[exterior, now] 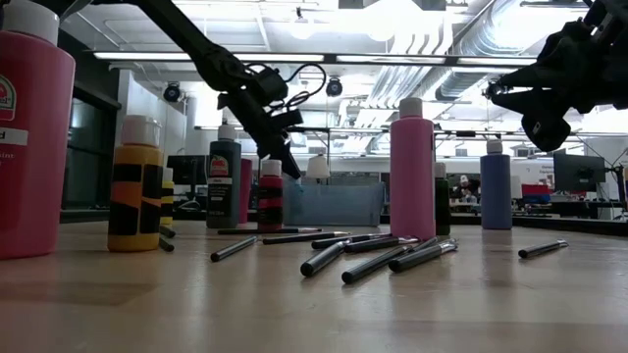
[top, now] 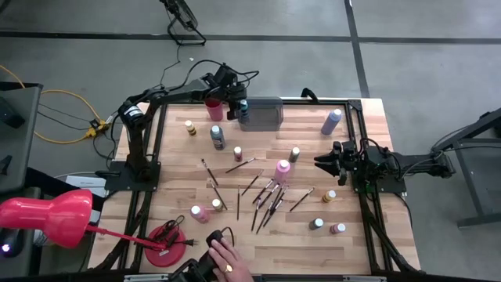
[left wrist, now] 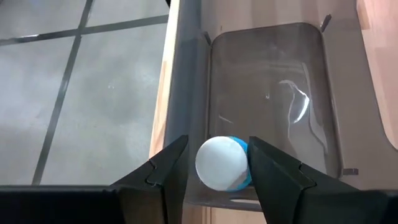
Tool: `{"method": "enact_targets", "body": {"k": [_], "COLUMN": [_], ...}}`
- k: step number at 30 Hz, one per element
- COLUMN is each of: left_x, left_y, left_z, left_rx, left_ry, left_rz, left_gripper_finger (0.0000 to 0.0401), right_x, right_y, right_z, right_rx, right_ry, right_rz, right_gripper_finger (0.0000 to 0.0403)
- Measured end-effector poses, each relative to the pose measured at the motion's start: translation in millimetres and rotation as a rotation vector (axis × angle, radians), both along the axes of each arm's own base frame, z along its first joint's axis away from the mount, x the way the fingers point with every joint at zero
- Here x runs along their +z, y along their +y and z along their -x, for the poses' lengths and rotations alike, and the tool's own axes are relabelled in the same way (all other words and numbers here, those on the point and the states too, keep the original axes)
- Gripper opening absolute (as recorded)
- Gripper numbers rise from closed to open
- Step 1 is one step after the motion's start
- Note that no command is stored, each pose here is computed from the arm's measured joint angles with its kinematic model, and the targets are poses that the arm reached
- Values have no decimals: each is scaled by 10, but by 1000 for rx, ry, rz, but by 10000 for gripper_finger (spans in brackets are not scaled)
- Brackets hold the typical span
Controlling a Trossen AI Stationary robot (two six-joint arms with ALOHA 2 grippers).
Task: Pick & Place Paint Supplies
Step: Put the small blue paint bottle into the black bin, then put the small light yellow paint bottle into the black bin
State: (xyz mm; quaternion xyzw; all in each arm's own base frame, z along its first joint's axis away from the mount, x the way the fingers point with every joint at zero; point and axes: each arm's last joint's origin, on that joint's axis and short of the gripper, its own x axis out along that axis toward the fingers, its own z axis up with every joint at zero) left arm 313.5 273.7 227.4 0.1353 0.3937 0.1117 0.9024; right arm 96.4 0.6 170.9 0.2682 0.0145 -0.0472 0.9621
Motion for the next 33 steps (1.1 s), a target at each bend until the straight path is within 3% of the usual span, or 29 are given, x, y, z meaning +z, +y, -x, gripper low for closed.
{"method": "enact_targets", "body": {"k": [5, 12, 16, 24, 33], "left_x": [33, 332, 534, 945, 686], "left_y": [-10, -96, -226, -607, -1155], "left_z": [12, 110, 250, 680, 1306], "left_rx": [2, 8, 24, 104, 223], "left_ry": [-2, -41, -16, 48, -40], "left_rz": [-4, -46, -24, -2, 76], "left_gripper_finger": [166, 225, 242, 233, 227], "right_x": [-1, -1, -2, 0, -1], "right_y": [0, 0, 0, 0, 0], "right_z": [0, 0, 0, 0, 0], "right_rx": [0, 0, 0, 0, 0], "right_ry": [1, 0, 1, 0, 0], "right_rz": [0, 0, 0, 0, 0], "right_gripper_finger": [123, 123, 123, 123, 123]}}
